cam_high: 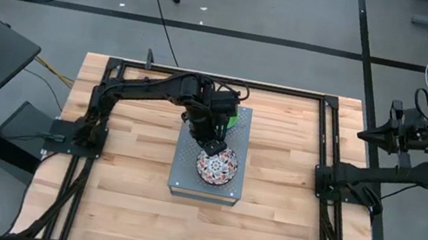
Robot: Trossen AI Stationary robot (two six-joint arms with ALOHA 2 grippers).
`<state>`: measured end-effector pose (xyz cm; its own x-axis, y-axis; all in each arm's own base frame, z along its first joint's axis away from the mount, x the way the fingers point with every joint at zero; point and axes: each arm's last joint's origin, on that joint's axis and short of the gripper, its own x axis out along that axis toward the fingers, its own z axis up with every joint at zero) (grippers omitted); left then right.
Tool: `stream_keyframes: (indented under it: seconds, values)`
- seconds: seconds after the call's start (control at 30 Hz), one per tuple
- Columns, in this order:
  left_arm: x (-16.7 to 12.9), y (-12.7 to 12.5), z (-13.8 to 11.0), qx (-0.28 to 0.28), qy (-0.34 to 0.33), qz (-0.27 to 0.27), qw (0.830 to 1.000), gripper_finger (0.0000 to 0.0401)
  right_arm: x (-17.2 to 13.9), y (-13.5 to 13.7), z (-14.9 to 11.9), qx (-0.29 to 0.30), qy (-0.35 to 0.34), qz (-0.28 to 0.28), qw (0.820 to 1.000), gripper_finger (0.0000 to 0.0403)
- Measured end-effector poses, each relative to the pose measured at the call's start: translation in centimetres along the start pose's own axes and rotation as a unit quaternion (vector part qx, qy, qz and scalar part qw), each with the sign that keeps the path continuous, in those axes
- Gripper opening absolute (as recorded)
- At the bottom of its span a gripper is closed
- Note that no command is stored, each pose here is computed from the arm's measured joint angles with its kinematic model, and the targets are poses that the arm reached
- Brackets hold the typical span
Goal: Pick & Place Mini bowls
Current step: Stack the white patterned bowl on top of the white patterned bowl on the shelf
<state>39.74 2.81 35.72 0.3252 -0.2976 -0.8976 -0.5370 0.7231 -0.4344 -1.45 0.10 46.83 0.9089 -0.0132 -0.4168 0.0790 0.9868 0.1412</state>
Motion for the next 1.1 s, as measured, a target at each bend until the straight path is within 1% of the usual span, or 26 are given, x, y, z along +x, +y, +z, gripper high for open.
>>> stream_keyframes:
  seconds: [0.23, 0.4, 0.63, 0.83, 0.93, 1.1]
  values:
    - [-0.02, 0.05, 0.02, 0.000, -0.006, 0.008, 1.000, 0.0103, 0.00, 0.00, 0.00, 0.000, 0.000, 0.000, 1.000, 0.0003]
    - [-0.03, 0.04, 0.01, 0.001, -0.005, 0.007, 1.000, 0.0124, 0.00, 0.00, 0.00, 0.000, 0.000, 0.000, 1.000, 0.0003]
    - [-0.30, 0.33, 0.24, 0.008, 0.007, -0.018, 1.000, 0.0135, 0.00, 0.00, 0.00, 0.000, 0.000, 0.000, 1.000, 0.0003]
    - [-0.36, 0.49, 0.36, 0.012, 0.004, -0.015, 1.000, 0.0138, 0.00, 0.00, 0.00, 0.000, 0.000, 0.000, 1.000, 0.0003]
    - [-0.37, 0.58, 0.42, 0.015, -0.004, -0.004, 1.000, 0.0143, -0.01, 0.00, 0.00, 0.000, 0.000, 0.000, 1.000, 0.0003]
    - [-0.37, 0.59, 0.43, 0.022, -0.006, -0.001, 1.000, 0.0169, 0.00, 0.00, 0.00, 0.000, 0.000, 0.000, 1.000, 0.0003]
